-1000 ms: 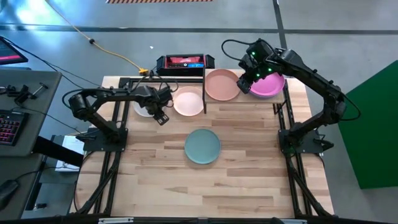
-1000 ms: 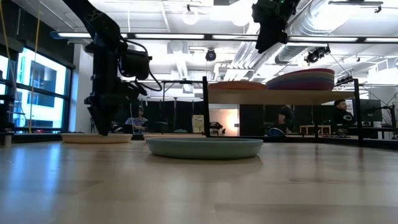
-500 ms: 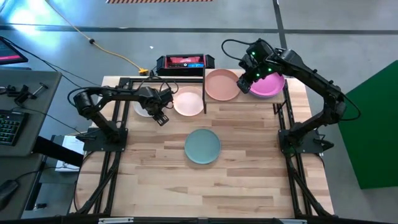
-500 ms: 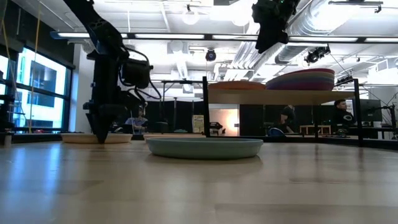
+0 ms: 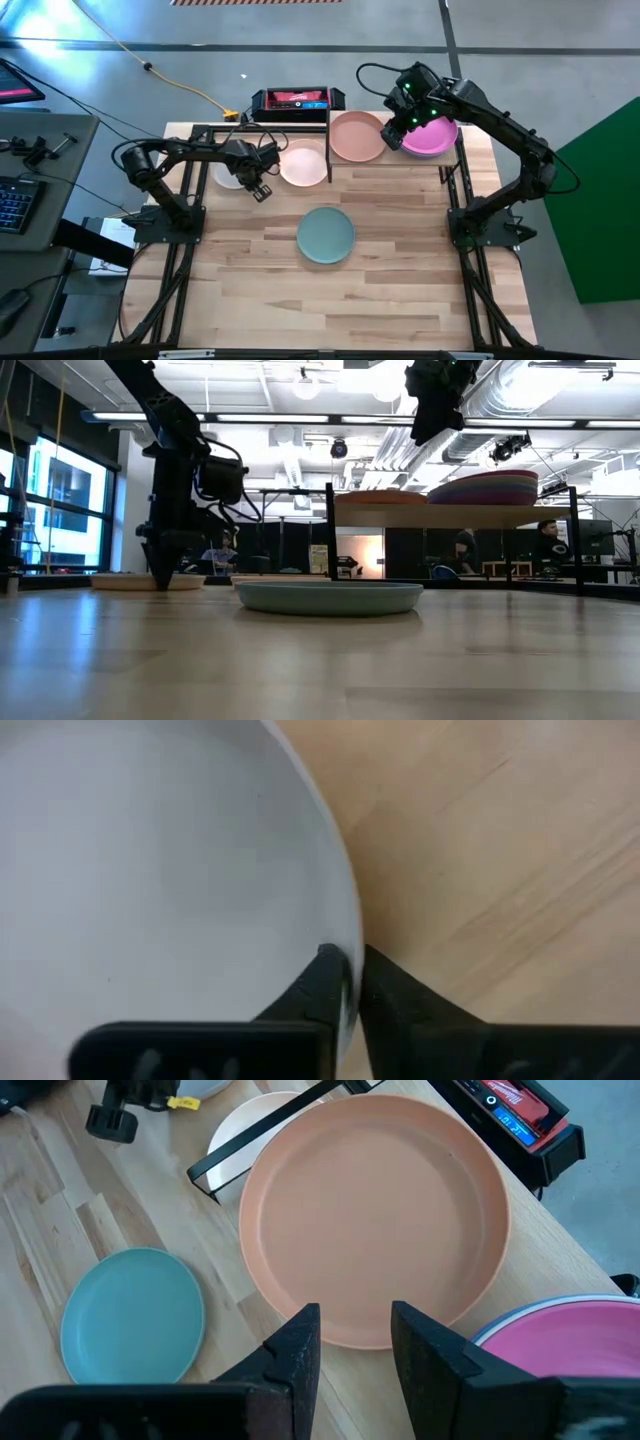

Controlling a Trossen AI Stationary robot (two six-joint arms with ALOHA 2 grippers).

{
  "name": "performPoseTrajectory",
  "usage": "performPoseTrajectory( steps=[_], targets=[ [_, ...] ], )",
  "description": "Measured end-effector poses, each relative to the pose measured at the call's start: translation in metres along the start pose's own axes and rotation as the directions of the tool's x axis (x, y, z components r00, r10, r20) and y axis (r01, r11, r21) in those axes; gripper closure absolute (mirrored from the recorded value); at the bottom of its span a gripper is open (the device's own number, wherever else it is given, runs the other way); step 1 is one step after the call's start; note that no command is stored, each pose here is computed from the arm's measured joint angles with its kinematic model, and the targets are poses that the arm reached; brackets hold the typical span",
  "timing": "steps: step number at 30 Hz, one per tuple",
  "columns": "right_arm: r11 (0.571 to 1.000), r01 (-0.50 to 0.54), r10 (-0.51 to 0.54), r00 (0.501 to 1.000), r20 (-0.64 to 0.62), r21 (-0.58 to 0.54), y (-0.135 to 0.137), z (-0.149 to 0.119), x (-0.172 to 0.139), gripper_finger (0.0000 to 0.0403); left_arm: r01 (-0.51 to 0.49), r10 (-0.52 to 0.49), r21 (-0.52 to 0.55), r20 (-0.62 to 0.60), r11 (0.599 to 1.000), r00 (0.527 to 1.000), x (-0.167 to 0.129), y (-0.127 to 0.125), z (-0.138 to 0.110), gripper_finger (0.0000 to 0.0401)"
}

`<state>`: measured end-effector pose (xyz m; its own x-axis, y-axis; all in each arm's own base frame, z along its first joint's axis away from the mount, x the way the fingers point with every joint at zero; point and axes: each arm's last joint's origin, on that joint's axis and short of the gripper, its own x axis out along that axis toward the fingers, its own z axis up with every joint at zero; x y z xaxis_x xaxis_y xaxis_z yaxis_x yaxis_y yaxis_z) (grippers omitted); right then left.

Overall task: Place and stack plates onto a shelf
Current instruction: Stack the white plate on the brown plate on the shelf

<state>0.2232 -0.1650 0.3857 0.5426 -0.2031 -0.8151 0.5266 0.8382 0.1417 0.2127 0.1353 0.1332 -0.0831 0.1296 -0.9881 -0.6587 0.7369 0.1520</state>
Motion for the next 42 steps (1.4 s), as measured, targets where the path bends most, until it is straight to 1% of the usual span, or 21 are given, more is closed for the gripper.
performPoseTrajectory(
  steps=[2, 4, 9, 17, 23, 28, 34, 37, 39, 42],
  targets=[
    [1.0, 0.0, 0.0, 1.0, 0.0, 0.0, 0.0, 0.0, 0.0, 0.0298, -0.006, 0.006, 0.001, -0.001, 1.0, 1.0, 0.0, 0.0, 0.0, 0.0395],
    [1.0, 0.0, 0.0, 1.0, 0.0, 0.0, 0.0, 0.0, 0.0, 0.0298, -0.006, 0.006, 0.006, -0.005, 1.0, 1.0, 0.0, 0.0, 0.0, 0.0395],
    [1.0, -0.001, 0.001, 1.0, 0.008, -0.001, 0.0, 0.001, 0.0, 0.0298, -0.033, 0.037, 0.074, -0.053, 0.997, 0.998, -0.009, -0.006, -0.001, 0.0399],
    [1.0, -0.004, 0.003, 0.999, 0.05, 0.017, 0.0, 0.005, 0.0, 0.0298, -0.037, 0.041, 0.148, -0.027, 0.988, 0.999, -0.033, -0.022, 0.008, 0.04],
    [0.999, -0.005, 0.003, 0.999, 0.051, 0.033, 0.0, 0.005, 0.0, 0.0298, -0.084, 0.083, 0.195, 0.009, 0.977, 0.996, -0.055, -0.028, 0.015, 0.04],
    [0.999, -0.002, 0.0, 0.999, 0.051, 0.033, 0.0, 0.005, 0.0, 0.0298, -0.084, 0.068, 0.186, 0.094, 0.979, 0.993, -0.083, -0.026, 0.019, 0.04],
    [0.998, 0.03, -0.032, 0.998, 0.051, 0.046, -0.001, 0.005, 0.0, 0.0298, -0.082, 0.041, 0.176, 0.226, 0.981, 0.973, -0.128, -0.018, 0.016, 0.0401],
    [0.996, 0.062, -0.066, 0.996, 0.052, 0.067, -0.002, 0.005, 0.0, 0.0298, -0.097, 0.035, 0.185, 0.314, 0.978, 0.949, -0.153, -0.014, 0.015, 0.0401],
    [0.995, 0.071, -0.075, 0.996, 0.052, 0.071, -0.002, 0.005, 0.0, 0.0298, -0.111, 0.03, 0.191, 0.382, 0.975, 0.924, -0.172, -0.01, 0.014, 0.0401],
    [0.993, 0.083, -0.088, 0.995, 0.052, 0.085, -0.003, 0.005, 0.0, 0.0298, -0.16, 0.049, 0.202, 0.466, 0.966, 0.883, -0.197, -0.005, 0.015, 0.0401]
  ],
)
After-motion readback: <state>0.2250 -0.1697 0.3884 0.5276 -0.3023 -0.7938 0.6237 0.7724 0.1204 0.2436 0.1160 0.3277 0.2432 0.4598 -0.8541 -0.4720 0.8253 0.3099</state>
